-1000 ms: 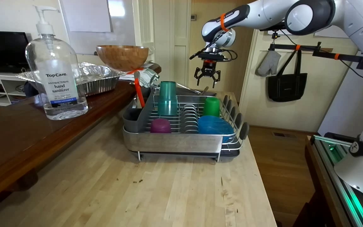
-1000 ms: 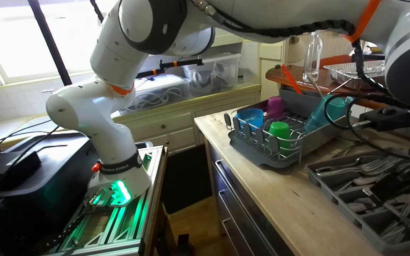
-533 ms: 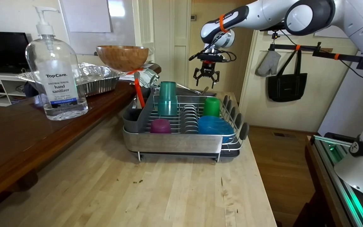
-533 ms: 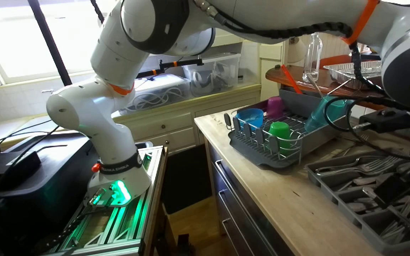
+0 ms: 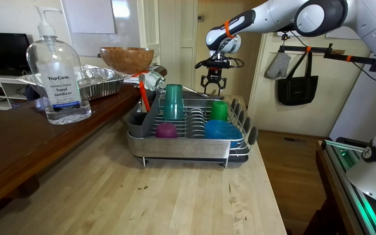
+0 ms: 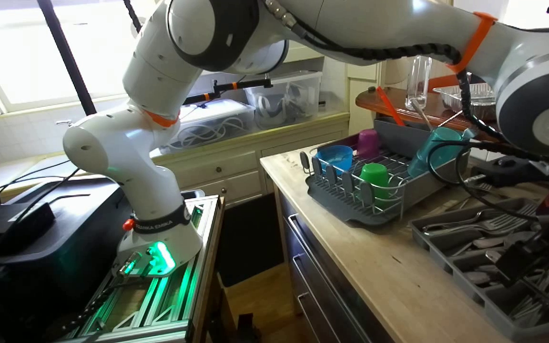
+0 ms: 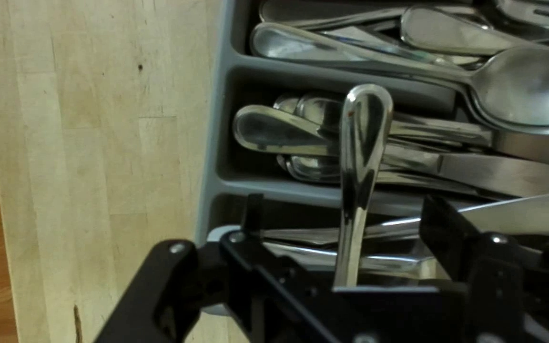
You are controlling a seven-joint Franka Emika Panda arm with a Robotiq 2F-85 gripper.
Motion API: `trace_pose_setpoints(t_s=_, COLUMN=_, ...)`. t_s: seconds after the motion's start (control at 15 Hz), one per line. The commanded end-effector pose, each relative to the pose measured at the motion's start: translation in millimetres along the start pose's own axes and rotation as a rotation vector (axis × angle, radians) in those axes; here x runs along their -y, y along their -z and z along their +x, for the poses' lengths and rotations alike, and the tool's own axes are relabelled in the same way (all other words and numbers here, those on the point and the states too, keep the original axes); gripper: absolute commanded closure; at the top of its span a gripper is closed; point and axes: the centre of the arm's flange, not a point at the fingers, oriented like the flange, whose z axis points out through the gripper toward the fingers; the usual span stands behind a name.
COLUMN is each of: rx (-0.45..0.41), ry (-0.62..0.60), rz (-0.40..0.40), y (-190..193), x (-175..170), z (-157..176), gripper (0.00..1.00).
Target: Move a knife from the cutlery holder to the plate rack
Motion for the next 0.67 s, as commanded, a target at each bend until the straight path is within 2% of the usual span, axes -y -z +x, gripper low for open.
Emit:
trace_pose_setpoints(t_s=0.0, rx=-0.037, ry=0.0, rz=-0.014, y=-9.9, x=-15.4, z=-2.1, gripper=0.26)
trace_pose_setpoints(t_s=0.13, rx=-0.053, ry=-0.004, rz=-0.015, y=-11.3, x=-17.7, z=1.9, gripper=0.31)
trace_pose_setpoints(t_s=0.27, rx=-0.071, ry=-0.004, rz=-0.017, y=-15.0, x=-18.1, z=2.7, gripper=0.52)
trace_pose_setpoints(t_s=0.6, rx=-0.097, ry=0.011, rz=-0.016, y=-18.1, x=-12.0, z=-0.3, gripper=0.92)
